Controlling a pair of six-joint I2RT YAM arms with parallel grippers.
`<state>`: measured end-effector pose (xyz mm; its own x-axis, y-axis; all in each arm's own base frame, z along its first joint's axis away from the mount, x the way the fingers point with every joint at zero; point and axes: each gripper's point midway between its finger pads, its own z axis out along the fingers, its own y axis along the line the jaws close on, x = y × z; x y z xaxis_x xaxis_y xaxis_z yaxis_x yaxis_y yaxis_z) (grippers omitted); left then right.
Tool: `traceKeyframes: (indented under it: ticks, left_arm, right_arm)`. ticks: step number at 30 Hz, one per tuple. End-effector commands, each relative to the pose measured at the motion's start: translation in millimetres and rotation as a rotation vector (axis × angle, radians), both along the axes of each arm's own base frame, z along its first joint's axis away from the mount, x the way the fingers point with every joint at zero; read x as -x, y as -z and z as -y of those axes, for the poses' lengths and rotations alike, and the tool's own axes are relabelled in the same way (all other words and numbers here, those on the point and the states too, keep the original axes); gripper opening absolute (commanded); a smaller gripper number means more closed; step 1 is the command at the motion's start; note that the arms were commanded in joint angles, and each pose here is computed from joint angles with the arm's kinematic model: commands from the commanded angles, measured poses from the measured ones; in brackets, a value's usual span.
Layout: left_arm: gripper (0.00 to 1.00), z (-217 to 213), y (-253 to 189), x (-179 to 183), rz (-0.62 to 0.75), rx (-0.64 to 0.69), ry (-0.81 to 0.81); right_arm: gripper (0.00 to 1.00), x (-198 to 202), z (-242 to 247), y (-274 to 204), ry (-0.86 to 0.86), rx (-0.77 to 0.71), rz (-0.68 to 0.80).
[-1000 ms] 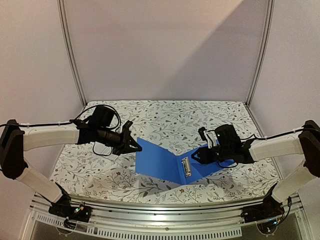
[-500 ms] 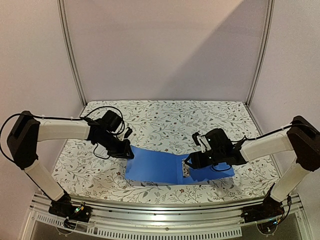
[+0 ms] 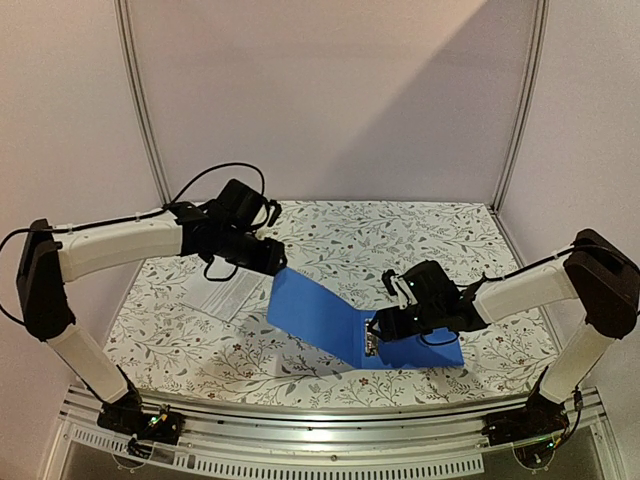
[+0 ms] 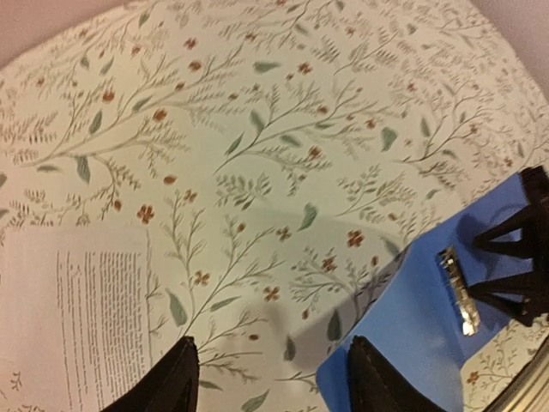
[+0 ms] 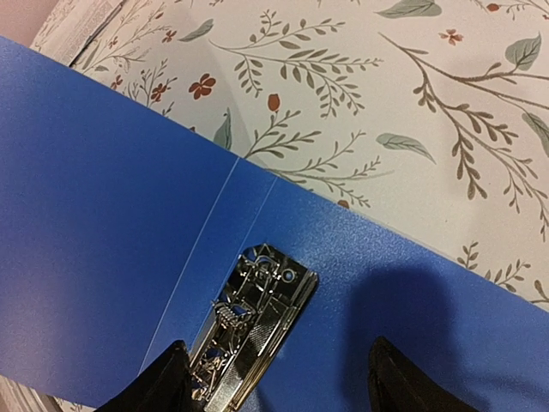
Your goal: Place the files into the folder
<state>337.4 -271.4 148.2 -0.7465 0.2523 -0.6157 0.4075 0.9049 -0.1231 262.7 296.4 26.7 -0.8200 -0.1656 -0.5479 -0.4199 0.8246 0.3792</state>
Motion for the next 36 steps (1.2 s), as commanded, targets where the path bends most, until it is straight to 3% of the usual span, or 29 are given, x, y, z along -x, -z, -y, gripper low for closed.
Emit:
traceKeyframes:
  ticks: [1, 4, 8, 14, 19, 23, 26, 29, 36]
  left_arm:
    - [0.61, 36.8, -65.6, -7.3, 0.231, -0.015, 0.013]
    - [0.63, 63.6, -101.1, -3.9, 0.341, -0.014, 0.041]
    - [0.68, 111.0, -150.2, 19.0, 0.473, 0.125, 0.179]
    - [0.69, 179.0, -149.6, 54.1, 0.380, 0.292, 0.413]
    - [0.69, 222.4, -150.7, 85.3, 0.412, 0.242, 0.511]
    - [0.64, 205.6, -125.2, 52.0, 0.355, 0.098, 0.306]
    - [0.58, 189.9, -75.3, 36.8, 0.232, 0.006, 0.230]
    - [0.47, 181.4, -23.8, 42.3, 0.091, -0.030, 0.236]
    - [0.31, 144.1, 31.9, 60.9, -0.020, -0.145, 0.199]
  right_arm:
    - [0.70, 0.1, 3.3, 11.2, 0.026, 0.044, -0.033]
    - [0.69, 1.3, 2.7, 12.7, 0.024, 0.043, -0.040]
    - [0.70, 3.4, 2.5, 14.9, 0.024, 0.039, -0.051]
    - [0.70, 3.8, 2.3, 16.6, 0.026, 0.036, -0.058]
    - [0.70, 4.1, 2.6, 16.7, 0.027, 0.037, -0.061]
    - [0.70, 5.5, 2.1, 17.0, 0.025, 0.033, -0.067]
    - [0.70, 8.4, 2.5, 17.9, 0.026, 0.023, -0.076]
    - [0.70, 9.9, 3.2, 16.4, 0.029, 0.011, -0.077]
    - [0.69, 13.2, 7.1, 15.2, 0.023, 0.017, -0.071]
